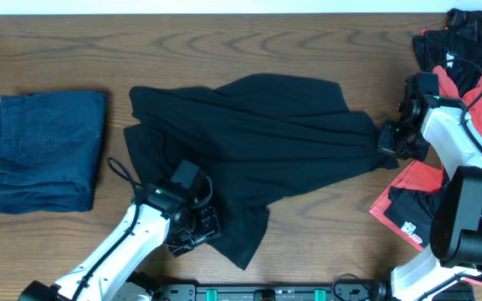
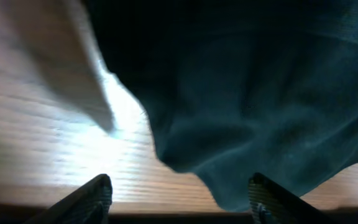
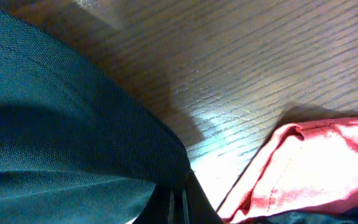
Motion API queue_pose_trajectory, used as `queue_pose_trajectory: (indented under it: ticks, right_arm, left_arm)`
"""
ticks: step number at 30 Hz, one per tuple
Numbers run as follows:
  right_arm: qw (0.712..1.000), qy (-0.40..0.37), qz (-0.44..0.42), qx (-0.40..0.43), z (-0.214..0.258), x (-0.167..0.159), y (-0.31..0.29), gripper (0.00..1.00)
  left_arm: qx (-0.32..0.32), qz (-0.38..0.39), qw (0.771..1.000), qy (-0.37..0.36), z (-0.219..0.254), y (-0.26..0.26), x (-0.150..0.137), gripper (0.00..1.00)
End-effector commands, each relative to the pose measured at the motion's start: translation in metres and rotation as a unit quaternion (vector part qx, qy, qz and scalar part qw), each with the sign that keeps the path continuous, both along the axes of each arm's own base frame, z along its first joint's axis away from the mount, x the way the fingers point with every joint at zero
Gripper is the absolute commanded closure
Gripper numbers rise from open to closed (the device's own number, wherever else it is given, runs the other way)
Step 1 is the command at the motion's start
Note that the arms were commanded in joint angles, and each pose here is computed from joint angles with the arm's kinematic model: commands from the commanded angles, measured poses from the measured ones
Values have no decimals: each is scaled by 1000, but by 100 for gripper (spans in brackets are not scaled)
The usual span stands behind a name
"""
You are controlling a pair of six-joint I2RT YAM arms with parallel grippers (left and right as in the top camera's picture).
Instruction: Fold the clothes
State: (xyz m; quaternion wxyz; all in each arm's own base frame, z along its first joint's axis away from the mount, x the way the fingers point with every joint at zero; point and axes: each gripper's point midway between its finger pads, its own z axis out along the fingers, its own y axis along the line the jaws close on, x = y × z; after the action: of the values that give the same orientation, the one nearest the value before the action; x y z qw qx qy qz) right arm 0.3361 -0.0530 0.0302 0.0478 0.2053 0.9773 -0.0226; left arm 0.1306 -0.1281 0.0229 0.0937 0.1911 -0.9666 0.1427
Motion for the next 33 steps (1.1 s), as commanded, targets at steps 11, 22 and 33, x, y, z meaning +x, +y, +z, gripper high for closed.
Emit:
queue_pose_trajectory:
  ticks: [11,22,33]
  right_arm:
    - [1000,18,-4,3,-1,-9,-1,99]
    - [1000,23,1,3,-1,-11,-1,99]
    - [1000,23,2,11,-1,-11,2,99]
  left_arm:
    - [-14,57,998,20,-18,-14,15,28]
    - [1,102,994,48,-39,0,26,51]
    - [-18,50,999,4,-24,-5,43,94]
